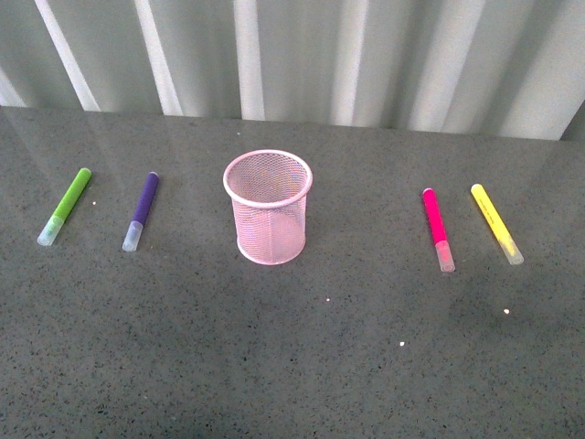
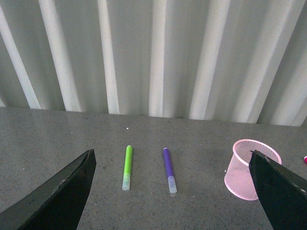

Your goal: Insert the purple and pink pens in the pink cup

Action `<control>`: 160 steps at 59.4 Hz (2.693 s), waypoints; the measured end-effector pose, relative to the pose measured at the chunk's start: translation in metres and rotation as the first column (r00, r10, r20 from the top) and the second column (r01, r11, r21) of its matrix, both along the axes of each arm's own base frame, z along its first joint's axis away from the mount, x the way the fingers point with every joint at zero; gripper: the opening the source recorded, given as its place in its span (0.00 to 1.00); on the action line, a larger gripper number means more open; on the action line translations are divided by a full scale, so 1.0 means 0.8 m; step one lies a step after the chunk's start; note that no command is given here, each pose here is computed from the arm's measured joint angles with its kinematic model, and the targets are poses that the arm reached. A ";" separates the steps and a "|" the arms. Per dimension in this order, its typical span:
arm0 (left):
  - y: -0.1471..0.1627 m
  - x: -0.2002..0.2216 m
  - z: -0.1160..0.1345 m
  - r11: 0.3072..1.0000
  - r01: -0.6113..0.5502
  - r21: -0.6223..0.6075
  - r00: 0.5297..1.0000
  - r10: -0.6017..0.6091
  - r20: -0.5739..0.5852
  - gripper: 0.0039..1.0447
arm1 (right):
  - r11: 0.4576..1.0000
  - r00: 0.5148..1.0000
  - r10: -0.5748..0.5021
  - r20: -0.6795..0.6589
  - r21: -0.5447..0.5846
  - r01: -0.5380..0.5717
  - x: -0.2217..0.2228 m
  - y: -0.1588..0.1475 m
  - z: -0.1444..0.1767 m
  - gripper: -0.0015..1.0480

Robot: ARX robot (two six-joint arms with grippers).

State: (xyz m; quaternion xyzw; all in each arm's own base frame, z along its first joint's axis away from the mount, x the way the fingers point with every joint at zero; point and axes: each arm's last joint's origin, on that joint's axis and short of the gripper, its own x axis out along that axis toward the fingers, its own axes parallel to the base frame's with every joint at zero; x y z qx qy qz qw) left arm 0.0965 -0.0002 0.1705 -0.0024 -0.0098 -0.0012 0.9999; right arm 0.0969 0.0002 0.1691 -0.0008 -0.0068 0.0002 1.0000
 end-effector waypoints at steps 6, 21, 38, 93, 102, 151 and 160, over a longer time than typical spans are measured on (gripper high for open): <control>0.000 0.000 0.000 1.000 0.000 0.000 1.000 0.000 0.000 0.94 | 1.000 1.000 0.000 0.000 0.000 0.000 0.000 0.000 0.000 0.93; 0.000 0.000 0.000 1.000 0.000 0.000 1.000 0.000 0.000 0.94 | 1.000 1.000 0.000 0.000 0.000 0.000 0.000 0.000 0.000 0.93; 0.000 0.000 0.000 1.000 0.000 0.000 1.000 0.000 0.000 0.94 | 1.000 1.000 0.000 0.000 0.000 0.000 0.000 0.000 0.000 0.93; 0.006 0.008 -0.013 0.980 -0.157 -0.125 0.935 0.107 -0.338 0.94 | 1.000 1.000 0.000 0.000 0.000 0.000 0.000 0.000 0.000 0.93; 0.002 0.036 0.015 0.987 -0.076 -0.138 0.945 0.027 -0.327 0.94 | 1.000 1.000 0.000 0.000 0.000 0.000 0.000 0.000 0.000 0.93; -0.071 0.305 -0.040 0.979 0.203 0.020 0.701 -0.131 -0.701 0.94 | 1.000 1.000 0.000 0.000 0.000 0.000 0.000 0.000 0.000 0.93; -0.076 0.330 -0.057 0.973 0.229 0.021 0.666 -0.140 -0.733 0.94 | 1.000 1.000 0.000 0.000 0.000 0.000 0.000 0.000 0.000 0.93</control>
